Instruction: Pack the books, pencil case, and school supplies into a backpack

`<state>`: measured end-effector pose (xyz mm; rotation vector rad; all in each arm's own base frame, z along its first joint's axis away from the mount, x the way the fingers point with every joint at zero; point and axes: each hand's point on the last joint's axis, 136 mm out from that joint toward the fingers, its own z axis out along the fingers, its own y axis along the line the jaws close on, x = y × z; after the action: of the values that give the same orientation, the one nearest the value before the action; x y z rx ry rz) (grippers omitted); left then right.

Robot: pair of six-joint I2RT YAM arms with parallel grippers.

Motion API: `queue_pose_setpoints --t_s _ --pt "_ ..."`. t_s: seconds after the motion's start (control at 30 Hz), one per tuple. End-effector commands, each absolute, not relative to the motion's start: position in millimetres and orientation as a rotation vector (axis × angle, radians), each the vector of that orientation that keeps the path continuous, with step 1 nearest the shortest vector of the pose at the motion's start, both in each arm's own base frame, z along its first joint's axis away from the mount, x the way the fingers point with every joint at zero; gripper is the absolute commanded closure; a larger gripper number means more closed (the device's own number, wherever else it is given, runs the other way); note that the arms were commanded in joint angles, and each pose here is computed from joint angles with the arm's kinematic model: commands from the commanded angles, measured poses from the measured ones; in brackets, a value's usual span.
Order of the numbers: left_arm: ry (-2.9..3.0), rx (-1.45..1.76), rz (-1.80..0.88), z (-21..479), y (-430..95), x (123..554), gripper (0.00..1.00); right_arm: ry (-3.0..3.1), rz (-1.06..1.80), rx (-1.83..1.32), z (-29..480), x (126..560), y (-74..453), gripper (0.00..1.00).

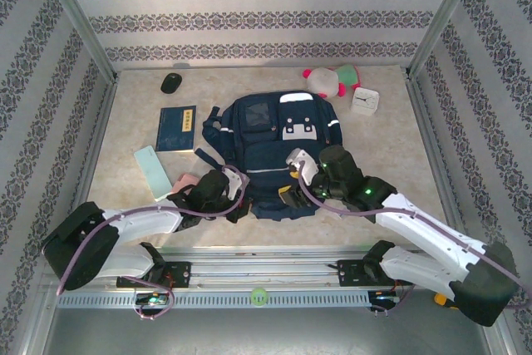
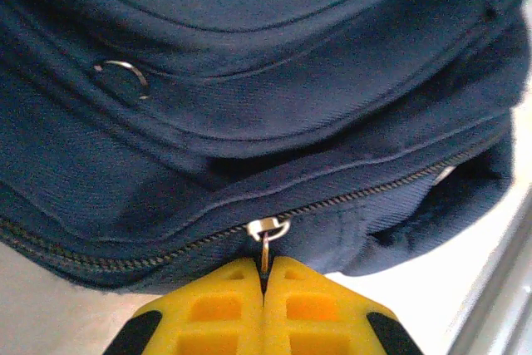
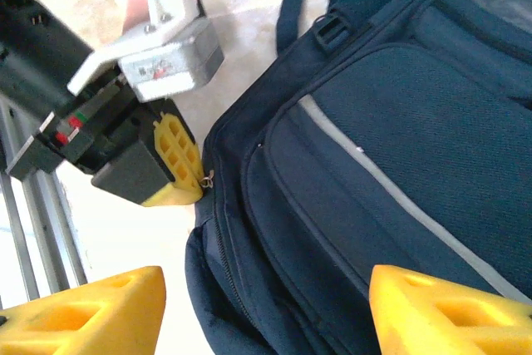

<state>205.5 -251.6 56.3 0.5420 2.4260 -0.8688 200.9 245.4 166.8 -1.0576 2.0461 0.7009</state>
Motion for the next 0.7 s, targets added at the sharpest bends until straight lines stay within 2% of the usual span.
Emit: queue_pose_setpoints --t_s 0.0,0.2,0.37,0.47,0.57,0.67 --pt "2.345 0.614 -0.992 80 -260 195 1.0 1.998 0.676 -1.191 156 196 258 0.33" --pt "2.224 0.65 -1.08 116 -266 189 1.0 1.973 0.663 -1.353 131 190 283 0.32" --pt "2.244 0.662 -1.005 112 -257 190 1.0 1.944 0.694 -1.402 117 195 300 0.31" --pt "2.258 0.657 -0.985 111 -255 191 1.0 1.961 0.653 -1.435 106 200 302 0.36" --pt "2.29 0.616 -0.903 107 -247 199 1.0 1.956 0.6 -1.465 102 202 297 0.62" --pt "2.317 0.572 -0.809 102 -238 206 1.0 1.924 0.58 -1.501 110 197 289 0.94"
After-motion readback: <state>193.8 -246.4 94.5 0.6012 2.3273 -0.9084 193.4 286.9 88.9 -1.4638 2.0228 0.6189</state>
